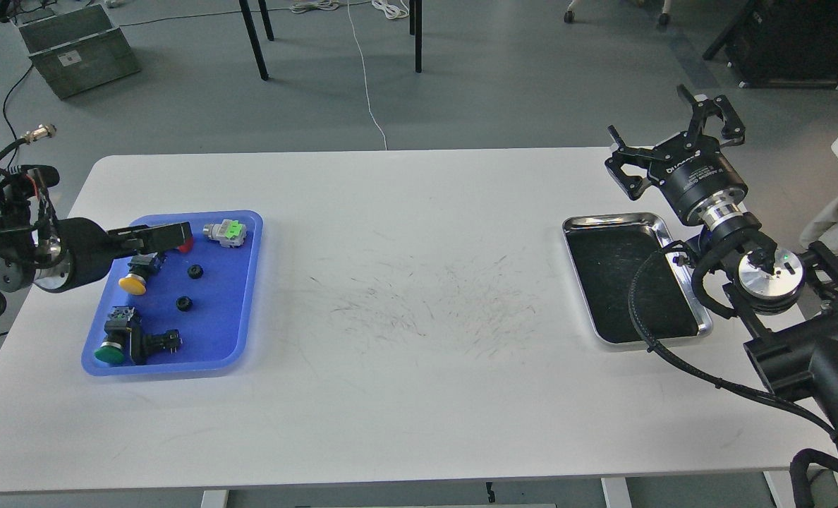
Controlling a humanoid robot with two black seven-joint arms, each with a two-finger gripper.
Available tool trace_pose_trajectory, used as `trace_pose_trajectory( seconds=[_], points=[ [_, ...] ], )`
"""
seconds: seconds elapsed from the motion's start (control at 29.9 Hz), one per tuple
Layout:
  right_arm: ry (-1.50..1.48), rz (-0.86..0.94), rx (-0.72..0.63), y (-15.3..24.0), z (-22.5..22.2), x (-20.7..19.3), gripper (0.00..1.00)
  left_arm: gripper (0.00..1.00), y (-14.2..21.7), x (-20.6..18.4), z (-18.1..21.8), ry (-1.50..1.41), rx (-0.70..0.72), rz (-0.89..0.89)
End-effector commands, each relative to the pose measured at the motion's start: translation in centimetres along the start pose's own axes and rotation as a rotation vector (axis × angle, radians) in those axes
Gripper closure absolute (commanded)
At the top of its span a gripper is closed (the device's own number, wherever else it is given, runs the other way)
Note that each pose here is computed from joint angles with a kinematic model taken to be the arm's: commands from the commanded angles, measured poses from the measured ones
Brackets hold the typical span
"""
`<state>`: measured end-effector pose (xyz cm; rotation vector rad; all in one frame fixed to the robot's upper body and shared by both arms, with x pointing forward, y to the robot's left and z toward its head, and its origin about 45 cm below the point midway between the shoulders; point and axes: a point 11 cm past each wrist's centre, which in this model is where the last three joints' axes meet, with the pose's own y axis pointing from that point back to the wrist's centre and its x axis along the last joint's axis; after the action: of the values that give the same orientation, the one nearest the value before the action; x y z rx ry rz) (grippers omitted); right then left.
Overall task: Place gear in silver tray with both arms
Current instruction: 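Lower the left gripper and grasp the black gear in the blue tray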
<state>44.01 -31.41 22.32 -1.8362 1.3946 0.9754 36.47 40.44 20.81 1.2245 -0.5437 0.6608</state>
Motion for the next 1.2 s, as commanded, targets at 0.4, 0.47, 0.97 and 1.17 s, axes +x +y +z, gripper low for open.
trace_pose_trajectory(
  seconds=[0.4, 0.47, 0.97, 1.17],
  points=[
    [0.008, 0.013, 0.005, 0.3, -0.5, 0.4, 0.01, 0.04, -5.2, -3.7, -0.9, -0.267, 0.040, 0.063],
    [0.008, 0.015, 0.007, 0.3, -0.5, 0.5, 0.01, 0.04, -5.4, -3.9, -0.7, -0.266, 0.036, 0.061],
    [0.004, 0.021, 0.006, 0.5, -0.3, 0.8, 0.01, 0.16, -7.5, -6.1, -1.0, -0.271, 0.051, 0.038],
    [0.004, 0.023, 0.005, 0.5, -0.3, 0.8, 0.01, 0.27, -7.9, -6.4, -1.4, -0.269, 0.054, 0.032]
  ],
)
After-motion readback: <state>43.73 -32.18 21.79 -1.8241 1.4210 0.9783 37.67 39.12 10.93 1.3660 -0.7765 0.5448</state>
